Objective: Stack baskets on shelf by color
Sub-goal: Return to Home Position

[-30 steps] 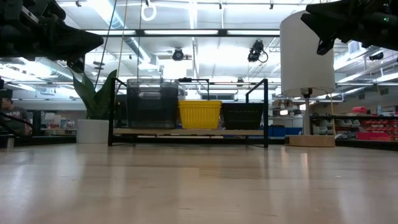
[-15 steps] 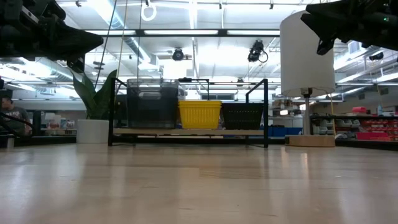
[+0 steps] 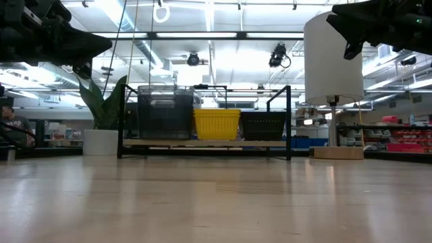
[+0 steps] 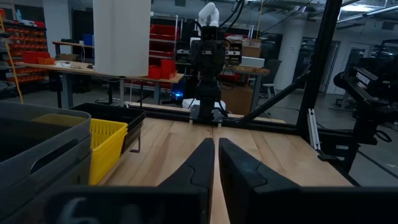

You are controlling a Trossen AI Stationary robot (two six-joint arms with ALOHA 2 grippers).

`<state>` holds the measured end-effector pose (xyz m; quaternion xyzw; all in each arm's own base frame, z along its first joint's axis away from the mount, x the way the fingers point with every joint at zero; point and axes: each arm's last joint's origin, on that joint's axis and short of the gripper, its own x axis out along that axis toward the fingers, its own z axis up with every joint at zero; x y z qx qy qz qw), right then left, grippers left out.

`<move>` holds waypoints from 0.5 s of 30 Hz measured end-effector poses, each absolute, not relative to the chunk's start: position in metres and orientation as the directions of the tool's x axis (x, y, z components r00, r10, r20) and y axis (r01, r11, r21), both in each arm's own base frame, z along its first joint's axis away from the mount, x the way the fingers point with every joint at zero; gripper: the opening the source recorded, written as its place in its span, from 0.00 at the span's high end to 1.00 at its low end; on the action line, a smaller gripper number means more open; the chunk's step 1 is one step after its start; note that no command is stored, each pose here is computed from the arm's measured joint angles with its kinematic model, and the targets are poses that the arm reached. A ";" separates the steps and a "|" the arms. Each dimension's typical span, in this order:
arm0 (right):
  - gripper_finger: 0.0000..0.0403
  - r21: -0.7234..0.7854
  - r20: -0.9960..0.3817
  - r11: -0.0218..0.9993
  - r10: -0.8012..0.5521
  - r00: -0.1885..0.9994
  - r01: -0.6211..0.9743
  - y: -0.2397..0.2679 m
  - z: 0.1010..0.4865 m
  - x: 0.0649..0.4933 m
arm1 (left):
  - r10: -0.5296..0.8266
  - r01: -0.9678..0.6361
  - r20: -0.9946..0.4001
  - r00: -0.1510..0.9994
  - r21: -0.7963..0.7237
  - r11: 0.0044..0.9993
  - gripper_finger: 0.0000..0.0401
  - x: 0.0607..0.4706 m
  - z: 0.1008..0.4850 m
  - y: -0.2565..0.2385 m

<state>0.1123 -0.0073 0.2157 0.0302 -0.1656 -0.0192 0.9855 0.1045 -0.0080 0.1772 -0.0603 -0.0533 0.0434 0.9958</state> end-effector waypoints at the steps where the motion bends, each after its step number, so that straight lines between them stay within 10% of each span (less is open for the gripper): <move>1: 0.71 0.066 0.325 0.997 -0.048 0.944 0.028 -0.007 0.216 0.112 | 0.093 -0.080 0.101 0.991 -0.125 0.989 0.93 0.105 0.177 -0.008; 15: 0.71 0.066 0.325 0.997 -0.048 0.944 0.028 -0.007 0.216 0.112 | 0.093 -0.080 0.101 0.991 -0.125 0.989 0.91 0.105 0.177 -0.008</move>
